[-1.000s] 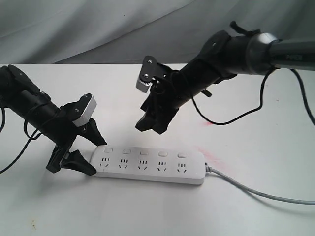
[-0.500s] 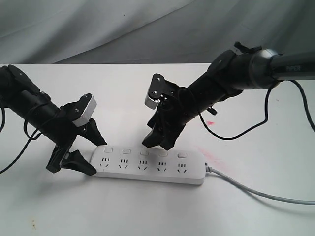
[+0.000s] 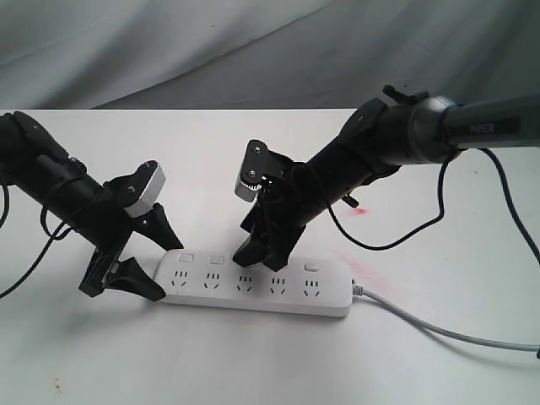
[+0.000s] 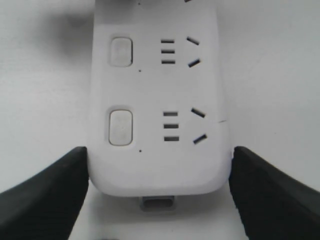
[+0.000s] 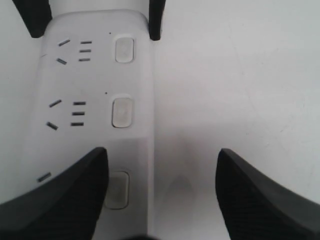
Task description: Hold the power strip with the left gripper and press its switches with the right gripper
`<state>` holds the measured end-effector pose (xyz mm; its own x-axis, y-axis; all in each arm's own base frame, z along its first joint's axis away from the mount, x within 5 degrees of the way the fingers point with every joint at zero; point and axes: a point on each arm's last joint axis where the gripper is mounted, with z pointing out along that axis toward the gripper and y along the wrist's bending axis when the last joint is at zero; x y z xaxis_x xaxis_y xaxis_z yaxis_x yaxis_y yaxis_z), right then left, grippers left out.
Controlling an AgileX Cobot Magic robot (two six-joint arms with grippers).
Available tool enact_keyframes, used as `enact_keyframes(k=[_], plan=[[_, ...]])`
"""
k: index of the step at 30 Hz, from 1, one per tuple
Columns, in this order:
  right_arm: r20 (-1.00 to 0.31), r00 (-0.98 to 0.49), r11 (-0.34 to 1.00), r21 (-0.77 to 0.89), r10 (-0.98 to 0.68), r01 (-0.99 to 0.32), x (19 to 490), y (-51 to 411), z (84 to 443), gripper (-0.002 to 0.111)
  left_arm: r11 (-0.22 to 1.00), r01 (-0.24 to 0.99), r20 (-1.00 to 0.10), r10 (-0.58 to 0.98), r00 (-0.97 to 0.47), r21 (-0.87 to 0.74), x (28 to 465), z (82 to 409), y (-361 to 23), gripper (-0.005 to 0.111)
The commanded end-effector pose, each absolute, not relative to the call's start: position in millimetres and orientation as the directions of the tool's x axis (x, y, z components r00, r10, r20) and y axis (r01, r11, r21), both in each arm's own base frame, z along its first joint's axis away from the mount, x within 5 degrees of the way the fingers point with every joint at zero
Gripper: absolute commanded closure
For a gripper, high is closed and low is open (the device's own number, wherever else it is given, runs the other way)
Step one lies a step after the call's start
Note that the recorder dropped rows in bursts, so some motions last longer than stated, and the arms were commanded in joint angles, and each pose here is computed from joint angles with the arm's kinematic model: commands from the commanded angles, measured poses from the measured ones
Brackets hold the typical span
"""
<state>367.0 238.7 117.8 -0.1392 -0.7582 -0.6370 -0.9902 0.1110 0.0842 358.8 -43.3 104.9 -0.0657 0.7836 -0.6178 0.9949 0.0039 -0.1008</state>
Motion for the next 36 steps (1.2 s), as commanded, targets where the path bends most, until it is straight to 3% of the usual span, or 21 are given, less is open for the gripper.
enact_keyframes(k=[1, 24, 36], plan=[[-0.630, -0.131, 0.116, 0.064, -0.766, -0.991, 368.2, 236.9, 116.3, 0.050, -0.009, 0.995, -0.619, 0.783, -0.055, -0.100, 359.0, 104.6, -45.1, 0.105], [-0.635, -0.127, 0.140, 0.029, -0.762, -0.990, 370.4, 236.0, 127.2, 0.050, -0.009, 0.995, -0.619, 0.783, -0.055, -0.100, 359.0, 104.6, -45.1, 0.105], [-0.579, -0.134, 0.121, 0.062, -0.804, -0.991, 368.4, 232.5, 105.3, 0.050, -0.009, 0.995, -0.619, 0.783, -0.055, -0.100, 359.0, 104.6, -45.1, 0.105]])
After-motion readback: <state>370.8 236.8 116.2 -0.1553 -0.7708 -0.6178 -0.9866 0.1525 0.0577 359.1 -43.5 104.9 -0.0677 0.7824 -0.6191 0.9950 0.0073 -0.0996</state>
